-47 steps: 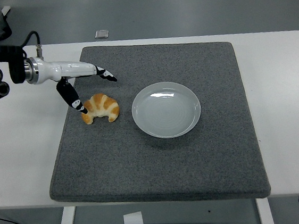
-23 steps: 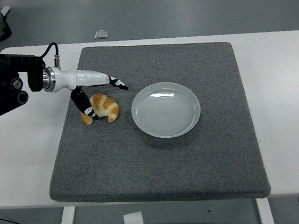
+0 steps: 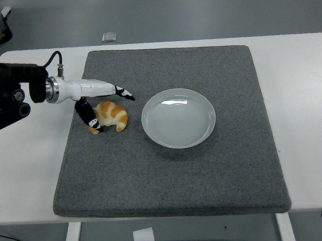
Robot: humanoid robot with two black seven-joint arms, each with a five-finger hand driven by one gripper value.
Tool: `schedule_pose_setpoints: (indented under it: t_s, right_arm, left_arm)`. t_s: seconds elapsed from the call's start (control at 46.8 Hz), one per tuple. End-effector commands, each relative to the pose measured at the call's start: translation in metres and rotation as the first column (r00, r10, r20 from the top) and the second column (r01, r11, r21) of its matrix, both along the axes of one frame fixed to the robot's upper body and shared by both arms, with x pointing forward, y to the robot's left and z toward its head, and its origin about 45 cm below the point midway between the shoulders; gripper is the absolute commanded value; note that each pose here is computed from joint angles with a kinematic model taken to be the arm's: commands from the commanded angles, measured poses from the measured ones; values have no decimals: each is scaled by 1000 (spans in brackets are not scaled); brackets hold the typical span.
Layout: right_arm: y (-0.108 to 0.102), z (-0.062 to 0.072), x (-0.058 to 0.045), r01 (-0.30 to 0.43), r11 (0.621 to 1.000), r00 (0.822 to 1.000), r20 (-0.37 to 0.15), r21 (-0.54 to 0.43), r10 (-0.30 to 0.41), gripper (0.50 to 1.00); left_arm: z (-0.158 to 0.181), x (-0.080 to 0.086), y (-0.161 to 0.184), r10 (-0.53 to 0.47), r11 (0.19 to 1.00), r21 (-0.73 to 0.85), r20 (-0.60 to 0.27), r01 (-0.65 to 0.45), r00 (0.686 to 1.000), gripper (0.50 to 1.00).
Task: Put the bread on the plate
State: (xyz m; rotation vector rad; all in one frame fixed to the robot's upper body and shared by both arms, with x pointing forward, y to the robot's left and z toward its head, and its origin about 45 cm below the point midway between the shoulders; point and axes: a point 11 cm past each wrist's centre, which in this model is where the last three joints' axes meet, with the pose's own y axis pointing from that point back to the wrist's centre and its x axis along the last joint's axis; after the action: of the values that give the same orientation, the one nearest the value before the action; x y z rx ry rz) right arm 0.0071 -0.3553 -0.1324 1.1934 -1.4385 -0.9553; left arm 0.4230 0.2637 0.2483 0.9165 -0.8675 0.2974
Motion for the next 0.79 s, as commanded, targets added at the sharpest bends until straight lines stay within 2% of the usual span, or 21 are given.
schedule_pose_setpoints:
  t_s: [0.0, 0.449, 0.769]
  right_arm:
    - [0, 0, 0, 1, 1000, 1000, 0, 0, -1, 932]
    - [0, 0, 0, 1, 1000, 1000, 0, 0, -1, 932]
    - [0, 0, 0, 1, 1000, 1000, 0, 0, -1, 932]
  left_arm:
    - [-6, -2, 1, 2, 1000, 2, -10, -2, 1000, 988]
    - [-11, -3, 3, 4, 1000, 7, 11, -4, 1000, 979]
    - [-15, -2, 1, -5, 1000, 21, 23, 4, 1000, 943]
